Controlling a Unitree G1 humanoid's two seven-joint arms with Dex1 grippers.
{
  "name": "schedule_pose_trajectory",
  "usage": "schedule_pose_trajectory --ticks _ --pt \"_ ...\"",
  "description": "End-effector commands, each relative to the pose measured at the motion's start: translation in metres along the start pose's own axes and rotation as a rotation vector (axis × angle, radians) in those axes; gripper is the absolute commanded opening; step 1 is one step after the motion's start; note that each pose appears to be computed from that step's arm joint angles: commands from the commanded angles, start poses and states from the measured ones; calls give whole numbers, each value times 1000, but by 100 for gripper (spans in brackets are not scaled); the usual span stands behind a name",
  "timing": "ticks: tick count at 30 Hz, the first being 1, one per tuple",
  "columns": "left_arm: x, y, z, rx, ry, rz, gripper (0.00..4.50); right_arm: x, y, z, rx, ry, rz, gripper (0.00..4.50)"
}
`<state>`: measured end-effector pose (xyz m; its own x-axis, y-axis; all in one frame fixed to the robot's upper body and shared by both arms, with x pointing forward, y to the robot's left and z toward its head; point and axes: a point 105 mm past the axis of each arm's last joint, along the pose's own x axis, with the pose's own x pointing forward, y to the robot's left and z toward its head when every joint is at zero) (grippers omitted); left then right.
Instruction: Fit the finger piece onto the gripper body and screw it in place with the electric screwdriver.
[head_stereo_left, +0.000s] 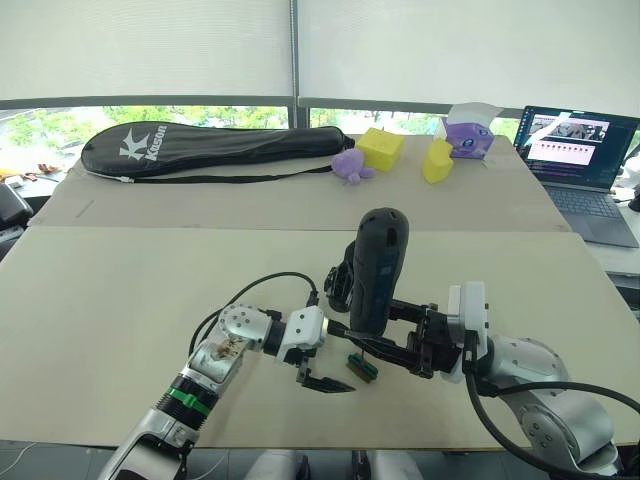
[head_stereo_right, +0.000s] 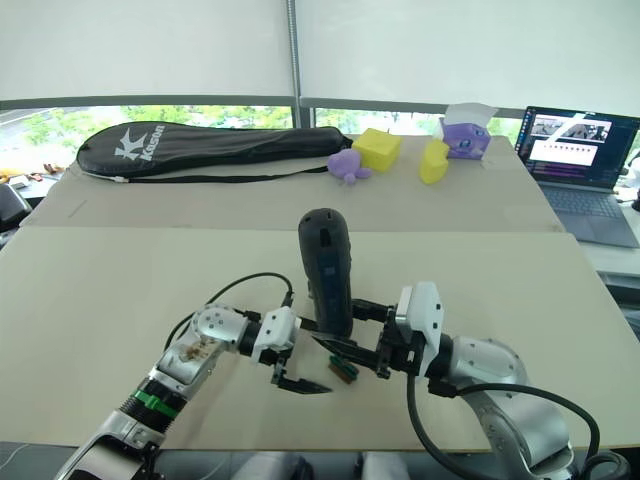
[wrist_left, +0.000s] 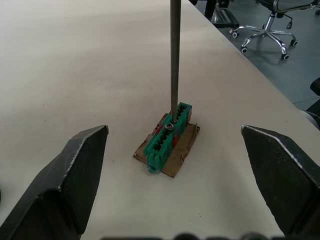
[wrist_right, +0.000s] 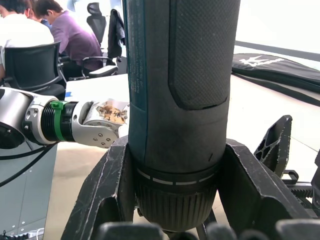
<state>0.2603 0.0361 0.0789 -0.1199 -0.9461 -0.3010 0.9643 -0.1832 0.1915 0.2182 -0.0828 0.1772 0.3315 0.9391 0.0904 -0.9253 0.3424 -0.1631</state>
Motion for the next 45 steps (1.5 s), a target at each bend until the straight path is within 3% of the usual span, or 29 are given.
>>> schedule_pose_trajectory --ticks 1,45 --pt "2 2 6 29 -17 -4 450 1 1 17 -66 -60 5 192" --pt "3 8 7 33 -24 11 450 0 0 8 -41 -30 -3 192"
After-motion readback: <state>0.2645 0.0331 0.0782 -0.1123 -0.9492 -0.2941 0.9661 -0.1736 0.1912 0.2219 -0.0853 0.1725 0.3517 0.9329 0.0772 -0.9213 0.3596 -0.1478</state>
